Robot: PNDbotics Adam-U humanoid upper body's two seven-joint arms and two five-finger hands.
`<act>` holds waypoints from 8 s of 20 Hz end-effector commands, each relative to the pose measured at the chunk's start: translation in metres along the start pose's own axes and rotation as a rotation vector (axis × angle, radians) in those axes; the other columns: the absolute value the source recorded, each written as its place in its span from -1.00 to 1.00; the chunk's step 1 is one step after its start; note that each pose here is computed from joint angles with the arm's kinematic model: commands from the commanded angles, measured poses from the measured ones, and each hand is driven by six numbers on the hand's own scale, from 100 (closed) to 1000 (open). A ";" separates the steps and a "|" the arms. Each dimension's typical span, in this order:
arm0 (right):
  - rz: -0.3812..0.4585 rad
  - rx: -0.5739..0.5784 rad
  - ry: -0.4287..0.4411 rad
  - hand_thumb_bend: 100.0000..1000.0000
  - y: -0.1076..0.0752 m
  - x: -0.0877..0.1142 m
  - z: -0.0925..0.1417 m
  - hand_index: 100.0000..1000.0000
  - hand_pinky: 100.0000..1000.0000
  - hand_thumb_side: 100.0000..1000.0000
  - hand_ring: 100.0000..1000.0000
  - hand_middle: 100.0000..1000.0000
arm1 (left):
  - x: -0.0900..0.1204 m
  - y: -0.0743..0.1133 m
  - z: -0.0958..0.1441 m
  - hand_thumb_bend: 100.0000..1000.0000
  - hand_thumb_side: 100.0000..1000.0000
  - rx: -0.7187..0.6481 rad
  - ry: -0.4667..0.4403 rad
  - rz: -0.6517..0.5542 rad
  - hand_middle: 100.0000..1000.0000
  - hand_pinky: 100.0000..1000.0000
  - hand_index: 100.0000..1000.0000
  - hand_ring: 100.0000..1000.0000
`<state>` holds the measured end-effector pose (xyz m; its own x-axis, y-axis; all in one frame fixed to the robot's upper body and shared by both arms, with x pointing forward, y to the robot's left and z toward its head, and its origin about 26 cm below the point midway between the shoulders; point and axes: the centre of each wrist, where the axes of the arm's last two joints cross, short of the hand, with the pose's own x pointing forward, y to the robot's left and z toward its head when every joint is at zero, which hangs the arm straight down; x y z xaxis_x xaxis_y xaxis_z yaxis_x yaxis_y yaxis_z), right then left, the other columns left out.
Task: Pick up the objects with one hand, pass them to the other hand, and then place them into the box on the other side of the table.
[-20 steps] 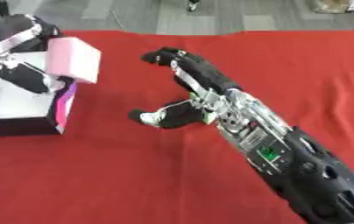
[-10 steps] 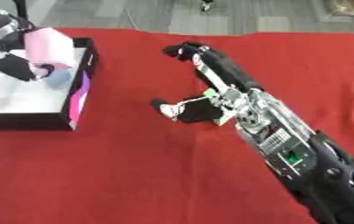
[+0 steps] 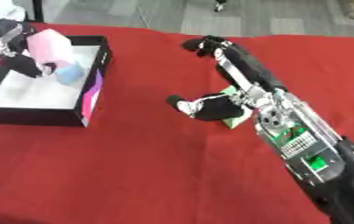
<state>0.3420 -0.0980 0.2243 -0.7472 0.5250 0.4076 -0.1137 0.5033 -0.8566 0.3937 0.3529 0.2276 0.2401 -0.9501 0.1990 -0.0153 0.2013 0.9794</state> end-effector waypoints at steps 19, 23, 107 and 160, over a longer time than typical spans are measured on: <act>0.002 -0.047 -0.015 -0.11 -0.016 0.005 0.002 0.62 0.71 -0.60 0.60 0.51 | -0.038 -0.008 -0.024 0.31 0.60 -0.016 0.169 -0.055 0.57 0.56 0.74 0.67; 0.000 -0.047 -0.014 -0.13 -0.016 0.004 0.003 0.62 0.71 -0.59 0.60 0.51 | -0.038 -0.005 -0.022 0.48 0.48 -0.022 0.173 -0.082 0.59 0.58 0.77 0.69; 0.312 0.816 0.259 -0.04 -0.125 -0.107 -0.012 0.80 0.98 -0.98 0.87 0.73 | 0.020 0.036 0.047 -1.00 0.78 0.350 -0.157 0.791 0.23 0.41 0.32 0.45; 0.217 0.798 0.303 -0.32 -0.123 -0.129 -0.006 0.25 0.90 -1.00 0.63 0.22 | 0.022 0.035 0.048 -1.00 0.80 0.328 -0.165 0.793 0.24 0.45 0.30 0.47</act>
<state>0.4566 -0.2202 0.2680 -0.6111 0.7688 0.1883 -0.5144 -0.2050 -0.8327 0.3553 0.3249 0.2581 -0.0819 -0.5722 0.8160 -0.3829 0.7740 0.5043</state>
